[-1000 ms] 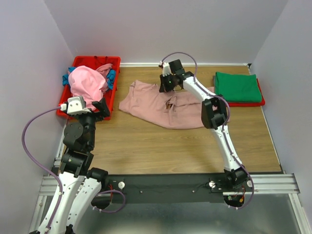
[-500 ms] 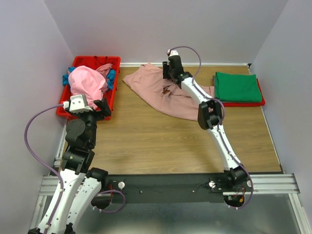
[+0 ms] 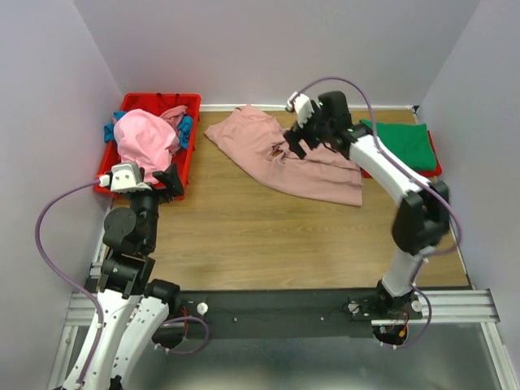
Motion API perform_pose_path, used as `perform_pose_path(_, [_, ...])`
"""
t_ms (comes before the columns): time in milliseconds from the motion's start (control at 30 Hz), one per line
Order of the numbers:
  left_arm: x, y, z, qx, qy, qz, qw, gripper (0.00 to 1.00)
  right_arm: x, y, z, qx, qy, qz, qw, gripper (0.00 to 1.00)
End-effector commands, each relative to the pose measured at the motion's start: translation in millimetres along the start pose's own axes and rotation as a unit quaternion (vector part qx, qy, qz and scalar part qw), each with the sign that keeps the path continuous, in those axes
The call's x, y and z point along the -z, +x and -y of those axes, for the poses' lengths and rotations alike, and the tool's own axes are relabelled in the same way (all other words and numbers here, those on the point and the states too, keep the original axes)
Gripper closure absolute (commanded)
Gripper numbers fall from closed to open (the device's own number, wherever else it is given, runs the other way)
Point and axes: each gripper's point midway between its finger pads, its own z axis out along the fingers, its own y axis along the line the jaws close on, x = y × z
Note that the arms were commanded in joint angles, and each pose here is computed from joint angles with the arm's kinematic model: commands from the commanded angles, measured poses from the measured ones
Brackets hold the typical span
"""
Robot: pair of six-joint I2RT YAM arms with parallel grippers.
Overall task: Fold and stack the t-shirts
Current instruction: Fold the tshirt
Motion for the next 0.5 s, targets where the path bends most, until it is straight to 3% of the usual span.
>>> perform_pose_path(0, [4,-12,8,0.003,0.027,0.026,0.999,0.10,50,81,-37,0.138,-0.058,-0.093,0.984,0.00])
perform_pose_path(200, [6,-14,13,0.005,0.042,0.029,0.999,0.10,89,178,-50,0.111,-0.017,-0.227,0.967,0.00])
perform_pose_path(467, [9,-15,18,0.007,0.058,0.031,0.998,0.10,91,231,-42,0.088,0.043,-0.307,0.946,0.14])
